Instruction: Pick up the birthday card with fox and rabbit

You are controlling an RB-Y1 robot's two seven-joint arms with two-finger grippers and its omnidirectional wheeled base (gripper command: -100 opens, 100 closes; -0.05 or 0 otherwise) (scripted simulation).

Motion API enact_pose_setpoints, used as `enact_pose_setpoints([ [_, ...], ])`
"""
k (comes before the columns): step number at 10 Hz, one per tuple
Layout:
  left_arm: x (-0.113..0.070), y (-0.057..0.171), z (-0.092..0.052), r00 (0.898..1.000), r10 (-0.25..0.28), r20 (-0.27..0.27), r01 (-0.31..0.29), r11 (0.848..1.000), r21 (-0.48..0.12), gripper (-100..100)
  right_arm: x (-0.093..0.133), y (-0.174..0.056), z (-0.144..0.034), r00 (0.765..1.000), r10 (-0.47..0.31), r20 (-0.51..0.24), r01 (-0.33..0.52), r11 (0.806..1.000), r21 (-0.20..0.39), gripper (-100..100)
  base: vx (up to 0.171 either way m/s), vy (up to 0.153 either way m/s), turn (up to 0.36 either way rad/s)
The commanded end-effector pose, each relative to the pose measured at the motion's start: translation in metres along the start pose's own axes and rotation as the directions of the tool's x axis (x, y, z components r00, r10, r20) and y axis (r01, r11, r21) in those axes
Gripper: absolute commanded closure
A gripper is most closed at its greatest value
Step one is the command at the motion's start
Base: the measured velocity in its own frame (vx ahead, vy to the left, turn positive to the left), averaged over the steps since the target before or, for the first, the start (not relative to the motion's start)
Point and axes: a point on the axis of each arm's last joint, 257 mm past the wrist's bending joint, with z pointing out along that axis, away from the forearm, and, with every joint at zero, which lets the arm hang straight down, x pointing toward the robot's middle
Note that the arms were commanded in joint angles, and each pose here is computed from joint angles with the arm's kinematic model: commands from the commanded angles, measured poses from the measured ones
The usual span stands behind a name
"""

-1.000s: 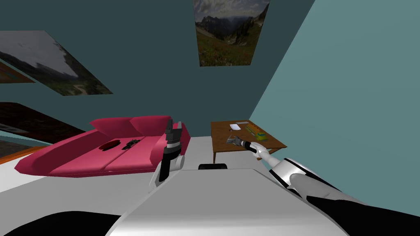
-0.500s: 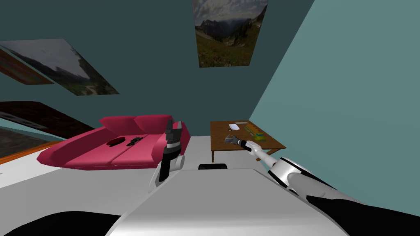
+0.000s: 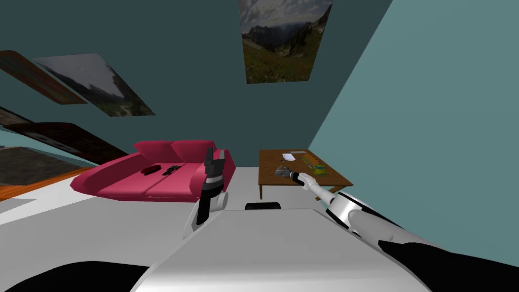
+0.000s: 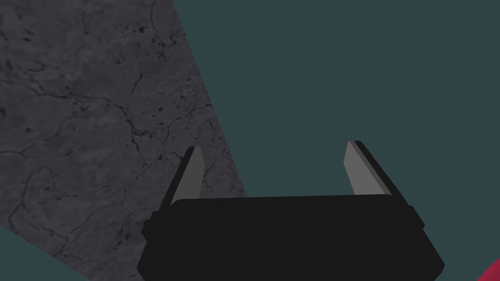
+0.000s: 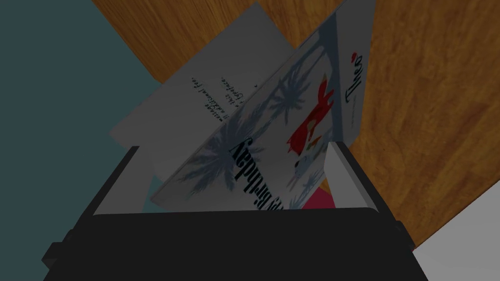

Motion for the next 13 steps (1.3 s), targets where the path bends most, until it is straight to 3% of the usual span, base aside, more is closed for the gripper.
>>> enact_pose_setpoints([
  [1,0.000,0.000,0.000,1.000,0.000,0.000,0.000,1.000,0.000,0,0.004,-0.003,0.002,1.000,0.005,-0.025,-0.004,1.000,0.013,-100,-0.024,-0.059,-0.006],
  [2,0.000,0.000,0.000,1.000,0.000,0.000,0.000,1.000,0.000,0,-0.022,0.000,0.015,1.000,0.013,-0.003,-0.013,1.000,0.009,-100,-0.050,-0.097,0.101],
  [5,0.000,0.000,0.000,1.000,0.000,0.000,0.000,1.000,0.000,0,-0.013,-0.004,0.015,0.999,0.014,-0.035,-0.013,1.000,0.027,-100,-0.032,-0.051,0.020],
  [6,0.000,0.000,0.000,1.000,0.000,0.000,0.000,1.000,0.000,0,-0.039,-0.001,0.026,1.000,0.022,-0.014,-0.021,0.999,0.027,-100,-0.031,-0.084,0.080],
  [8,0.000,0.000,0.000,1.000,0.000,0.000,0.000,1.000,0.000,0,-0.032,-0.006,0.026,0.999,0.023,-0.043,-0.021,0.999,0.044,-100,-0.044,-0.082,0.058],
  [9,0.000,0.000,0.000,1.000,0.000,0.000,0.000,1.000,0.000,0,-0.061,-0.002,0.037,1.000,0.029,-0.012,-0.029,0.999,0.040,-100,-0.060,-0.090,0.103],
  [11,0.000,0.000,0.000,1.000,0.000,0.000,0.000,1.000,0.000,0,-0.051,-0.008,0.036,0.998,0.032,-0.048,-0.029,0.998,0.064,-100,-0.050,-0.074,0.035],
  [12,0.000,0.000,0.000,1.000,0.000,0.000,0.000,1.000,0.000,0,-0.081,-0.004,0.046,0.999,0.040,-0.016,-0.039,0.997,0.062,-100,-0.039,-0.085,0.114],
  [13,0.000,0.000,0.000,1.000,0.000,0.000,0.000,1.000,0.000,0,-0.077,-0.006,0.046,0.999,0.041,-0.029,-0.039,0.997,0.072,-100,-0.052,-0.100,0.080],
])
